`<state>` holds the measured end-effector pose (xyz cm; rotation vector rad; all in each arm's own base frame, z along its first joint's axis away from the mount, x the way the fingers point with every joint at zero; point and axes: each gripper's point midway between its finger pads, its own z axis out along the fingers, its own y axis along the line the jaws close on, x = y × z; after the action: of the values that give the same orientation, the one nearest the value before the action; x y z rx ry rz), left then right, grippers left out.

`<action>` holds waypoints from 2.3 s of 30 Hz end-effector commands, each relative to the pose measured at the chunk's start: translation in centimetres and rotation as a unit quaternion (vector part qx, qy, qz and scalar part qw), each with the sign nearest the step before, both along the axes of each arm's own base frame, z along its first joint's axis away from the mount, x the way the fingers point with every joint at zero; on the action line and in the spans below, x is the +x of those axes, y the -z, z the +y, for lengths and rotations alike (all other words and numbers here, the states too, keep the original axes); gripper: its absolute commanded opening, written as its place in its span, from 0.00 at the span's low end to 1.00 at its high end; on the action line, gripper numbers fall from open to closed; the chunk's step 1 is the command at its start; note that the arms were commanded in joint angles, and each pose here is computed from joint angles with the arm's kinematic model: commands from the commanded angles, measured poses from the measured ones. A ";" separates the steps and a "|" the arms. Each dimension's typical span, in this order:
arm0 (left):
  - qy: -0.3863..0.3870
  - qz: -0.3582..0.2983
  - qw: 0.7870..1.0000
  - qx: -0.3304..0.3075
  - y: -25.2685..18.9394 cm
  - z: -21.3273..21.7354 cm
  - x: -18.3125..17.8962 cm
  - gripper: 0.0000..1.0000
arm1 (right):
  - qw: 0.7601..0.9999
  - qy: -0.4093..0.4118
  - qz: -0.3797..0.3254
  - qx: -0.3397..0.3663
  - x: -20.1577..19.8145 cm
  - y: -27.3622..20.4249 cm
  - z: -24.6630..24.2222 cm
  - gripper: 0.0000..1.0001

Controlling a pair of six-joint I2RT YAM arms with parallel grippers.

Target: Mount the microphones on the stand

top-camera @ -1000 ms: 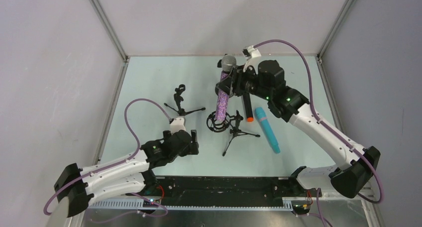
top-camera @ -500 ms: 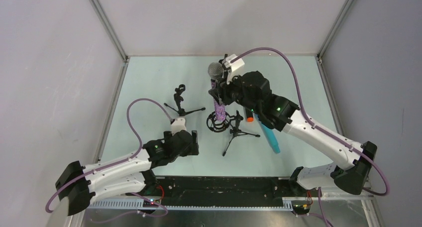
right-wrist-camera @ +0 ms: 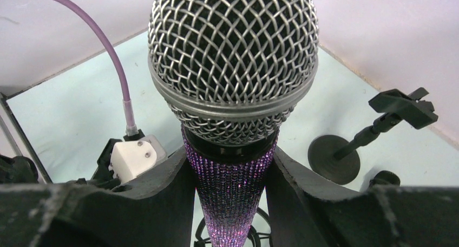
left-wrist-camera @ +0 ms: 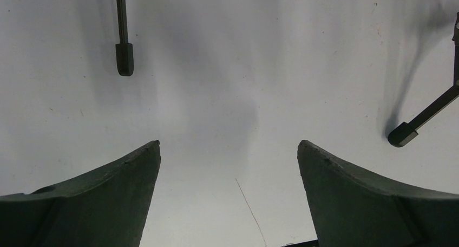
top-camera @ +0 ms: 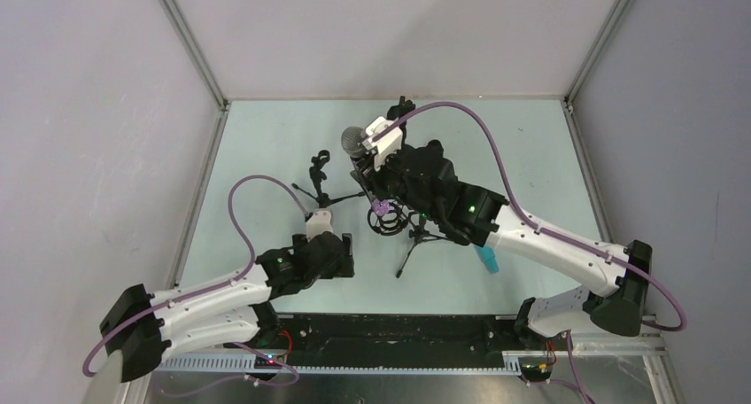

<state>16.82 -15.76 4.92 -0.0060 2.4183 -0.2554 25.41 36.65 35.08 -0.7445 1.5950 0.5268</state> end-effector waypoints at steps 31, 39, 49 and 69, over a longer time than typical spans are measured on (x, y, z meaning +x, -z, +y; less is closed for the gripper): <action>-0.008 0.016 1.000 0.006 0.8 -0.2 0.0 1.00 | 0.998 0.028 -0.036 0.053 -0.1 -2.0 -2.0 0.00; -0.008 0.018 1.000 0.008 0.9 -0.3 0.0 1.00 | 0.997 0.010 -0.045 0.069 -0.9 -2.3 -2.3 0.00; -0.009 0.023 1.000 0.011 1.1 -0.2 -0.1 1.00 | 0.997 0.006 -0.047 0.057 -0.5 -0.6 -1.4 0.00; -0.012 0.025 1.000 0.012 1.4 0.0 -0.2 1.00 | 0.999 -0.006 -0.039 0.016 -0.2 2.7 -0.3 0.00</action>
<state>16.38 -15.50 3.36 0.0089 2.4755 -0.1960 25.14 36.11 32.46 -0.7507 1.5274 0.5219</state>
